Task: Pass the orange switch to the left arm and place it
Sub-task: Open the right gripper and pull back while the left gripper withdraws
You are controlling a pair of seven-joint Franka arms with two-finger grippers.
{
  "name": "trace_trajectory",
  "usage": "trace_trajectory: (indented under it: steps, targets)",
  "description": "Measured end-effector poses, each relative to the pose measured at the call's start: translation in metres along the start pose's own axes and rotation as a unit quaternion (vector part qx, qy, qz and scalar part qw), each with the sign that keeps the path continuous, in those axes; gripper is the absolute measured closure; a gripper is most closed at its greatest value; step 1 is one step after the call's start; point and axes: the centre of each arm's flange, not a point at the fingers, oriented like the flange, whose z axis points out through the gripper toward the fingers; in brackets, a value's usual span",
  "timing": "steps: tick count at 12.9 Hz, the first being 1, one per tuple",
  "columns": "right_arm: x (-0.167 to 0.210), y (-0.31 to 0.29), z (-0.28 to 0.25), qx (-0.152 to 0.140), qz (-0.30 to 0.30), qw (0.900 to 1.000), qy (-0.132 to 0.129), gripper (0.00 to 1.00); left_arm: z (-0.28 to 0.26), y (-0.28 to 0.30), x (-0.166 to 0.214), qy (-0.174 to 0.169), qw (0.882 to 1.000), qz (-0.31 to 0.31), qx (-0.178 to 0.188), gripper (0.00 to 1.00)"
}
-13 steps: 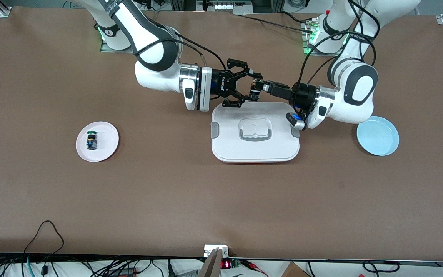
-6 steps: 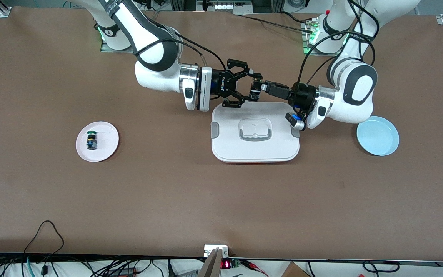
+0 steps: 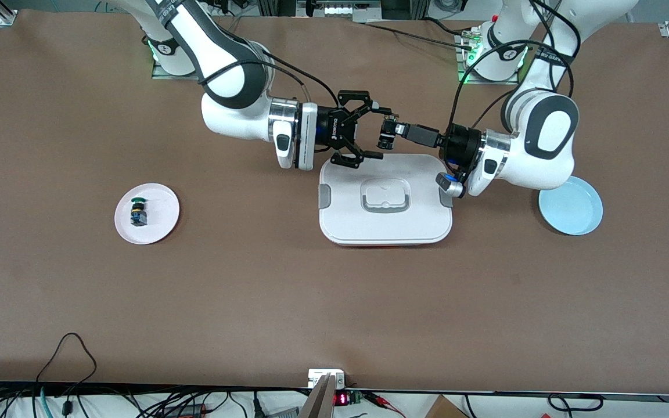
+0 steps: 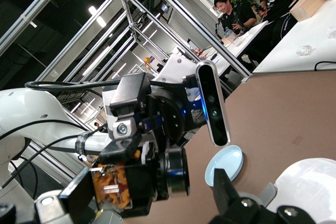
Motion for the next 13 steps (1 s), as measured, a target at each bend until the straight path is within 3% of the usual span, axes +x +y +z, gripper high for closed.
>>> trace_trajectory:
  steps: [1,3,6,9,11,13]
  targets:
    - [0.004,0.001,-0.003,-0.002,-0.002,1.000,0.003,0.00,-0.004,0.008,0.000,0.002,1.000,0.013,0.027,0.58]
    - [0.018,0.010,-0.019,-0.017,-0.012,1.000,0.011,0.00,-0.013,0.024,-0.004,0.001,0.992,0.050,0.117,0.58]
    - [0.042,0.027,-0.059,-0.046,-0.054,0.997,-0.007,0.00,-0.033,0.045,-0.008,0.010,0.957,0.099,0.272,0.58]
    - [0.061,0.040,-0.105,-0.051,-0.100,0.993,-0.048,0.00,-0.052,0.065,-0.012,0.019,0.899,0.136,0.416,0.58]
    - [0.077,0.051,-0.142,-0.060,-0.111,0.988,-0.090,0.00,-0.064,0.066,-0.012,0.009,0.864,0.160,0.478,0.58]
    - [0.094,0.057,-0.183,-0.077,-0.098,0.983,-0.136,0.00,-0.082,0.058,-0.008,-0.023,0.813,0.203,0.545,0.58]
